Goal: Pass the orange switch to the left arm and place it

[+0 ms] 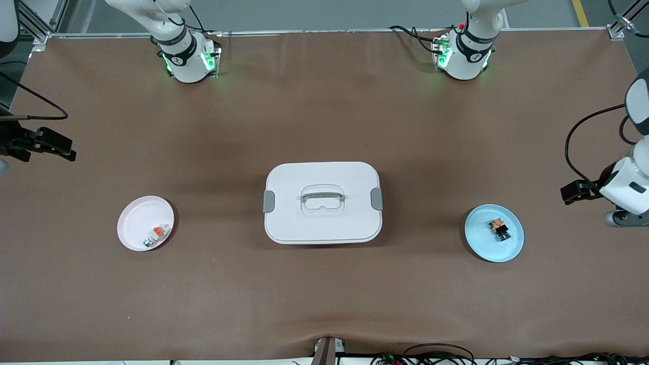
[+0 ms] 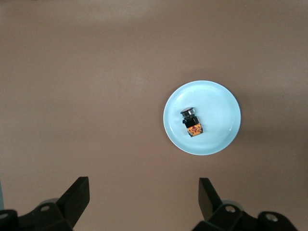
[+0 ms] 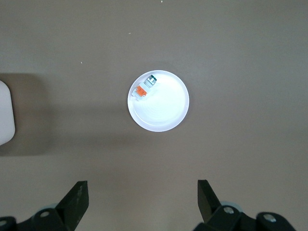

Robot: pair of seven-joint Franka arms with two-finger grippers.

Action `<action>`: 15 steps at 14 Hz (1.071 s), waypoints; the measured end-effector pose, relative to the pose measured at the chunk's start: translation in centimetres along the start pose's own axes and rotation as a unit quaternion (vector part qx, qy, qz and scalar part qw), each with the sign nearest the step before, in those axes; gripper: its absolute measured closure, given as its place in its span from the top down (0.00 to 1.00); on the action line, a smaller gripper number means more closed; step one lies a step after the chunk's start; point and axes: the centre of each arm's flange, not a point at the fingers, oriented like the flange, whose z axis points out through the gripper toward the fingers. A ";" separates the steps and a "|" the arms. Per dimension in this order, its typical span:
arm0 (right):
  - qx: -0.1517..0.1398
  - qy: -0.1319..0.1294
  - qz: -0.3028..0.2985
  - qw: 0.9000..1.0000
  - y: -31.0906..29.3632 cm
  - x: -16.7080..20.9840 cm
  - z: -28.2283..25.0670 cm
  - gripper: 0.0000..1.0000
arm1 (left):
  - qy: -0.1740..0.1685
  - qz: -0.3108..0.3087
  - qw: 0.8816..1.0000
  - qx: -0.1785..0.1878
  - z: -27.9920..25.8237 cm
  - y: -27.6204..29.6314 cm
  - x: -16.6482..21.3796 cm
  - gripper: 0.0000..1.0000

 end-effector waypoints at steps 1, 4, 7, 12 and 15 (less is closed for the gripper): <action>0.000 0.000 0.000 1.000 0.0 0.0 0.0 1.00 | 0.000 -0.006 1.000 -0.012 -1.4 0.0 -0.6 1.00; -0.001 0.001 0.002 1.000 0.3 0.0 0.0 1.00 | -0.003 -0.015 0.999 -0.035 -5.8 0.3 -3.0 1.00; -0.004 0.006 0.003 1.000 0.4 0.1 -0.4 1.00 | 0.003 -0.021 0.998 -0.056 -9.7 1.4 -5.4 1.00; -0.006 0.015 0.005 1.000 0.7 0.1 -1.2 1.00 | -0.026 -0.032 0.997 -0.058 -11.3 3.4 -8.2 1.00; -0.006 0.023 0.004 1.000 0.6 0.2 -1.5 1.00 | -0.037 -0.030 0.997 -0.061 -10.7 3.7 -9.1 1.00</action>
